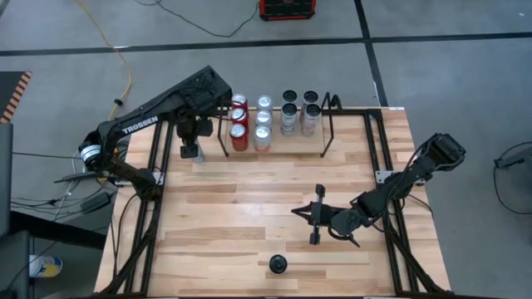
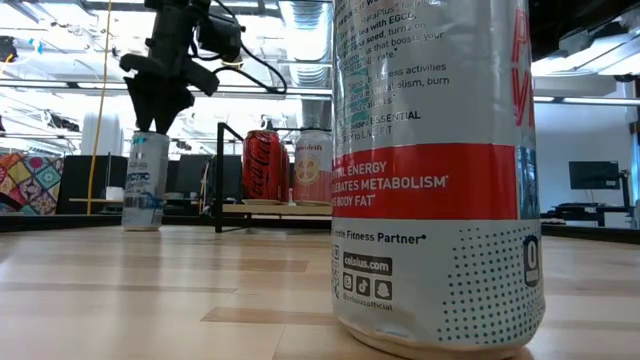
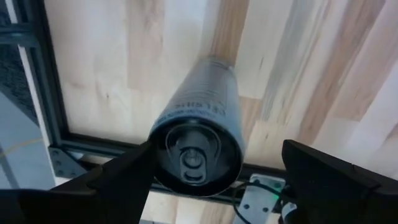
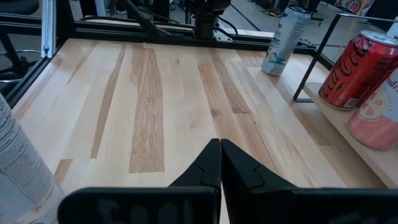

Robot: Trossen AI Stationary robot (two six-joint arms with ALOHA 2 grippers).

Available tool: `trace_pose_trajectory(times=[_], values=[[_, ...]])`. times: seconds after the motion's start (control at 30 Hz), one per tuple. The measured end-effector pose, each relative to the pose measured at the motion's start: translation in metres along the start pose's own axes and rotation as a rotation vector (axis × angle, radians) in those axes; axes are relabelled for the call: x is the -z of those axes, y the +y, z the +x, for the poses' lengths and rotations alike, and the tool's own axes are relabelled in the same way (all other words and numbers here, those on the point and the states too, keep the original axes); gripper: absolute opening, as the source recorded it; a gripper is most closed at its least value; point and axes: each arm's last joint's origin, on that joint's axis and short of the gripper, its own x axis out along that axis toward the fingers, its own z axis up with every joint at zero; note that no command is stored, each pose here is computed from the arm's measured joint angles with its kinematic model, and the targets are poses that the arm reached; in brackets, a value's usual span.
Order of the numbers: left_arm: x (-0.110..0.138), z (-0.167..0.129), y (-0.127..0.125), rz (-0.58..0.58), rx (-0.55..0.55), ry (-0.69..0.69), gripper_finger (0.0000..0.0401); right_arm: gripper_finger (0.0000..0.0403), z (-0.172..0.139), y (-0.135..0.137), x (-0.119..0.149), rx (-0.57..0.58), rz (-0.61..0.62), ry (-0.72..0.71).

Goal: Place canned beverage on shelf
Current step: Put the white blue soda can on the shelf and align with other white blue soda cans

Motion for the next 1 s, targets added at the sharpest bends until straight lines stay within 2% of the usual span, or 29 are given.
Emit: trace_pose_trajectory(times=[0.17, 0.37, 0.6, 0.77, 1.0], values=[[-0.001, 0.000, 0.002, 0.002, -0.046, 0.007, 0.0334, 0.0027, 0.000, 0.000, 0.000, 0.000, -0.001, 0.001], [0.002, 0.000, -0.001, 0.008, -0.005, 0.022, 0.0332, 0.0027, 0.000, 0.000, 0.001, 0.002, -0.009, 0.009], [-0.002, -0.001, -0.006, 0.152, -0.043, 0.026, 0.0331, 0.0027, 0.000, 0.000, 0.001, 0.001, -0.007, 0.007], [-0.009, -0.004, -0.015, 0.277, -0.119, 0.029, 0.0331, 0.0027, 0.000, 0.000, 0.001, 0.001, -0.007, 0.007], [-0.009, 0.001, -0.018, 0.351, -0.129, 0.053, 0.0331, 0.0027, 0.000, 0.000, 0.001, 0.001, -0.008, 0.008]])
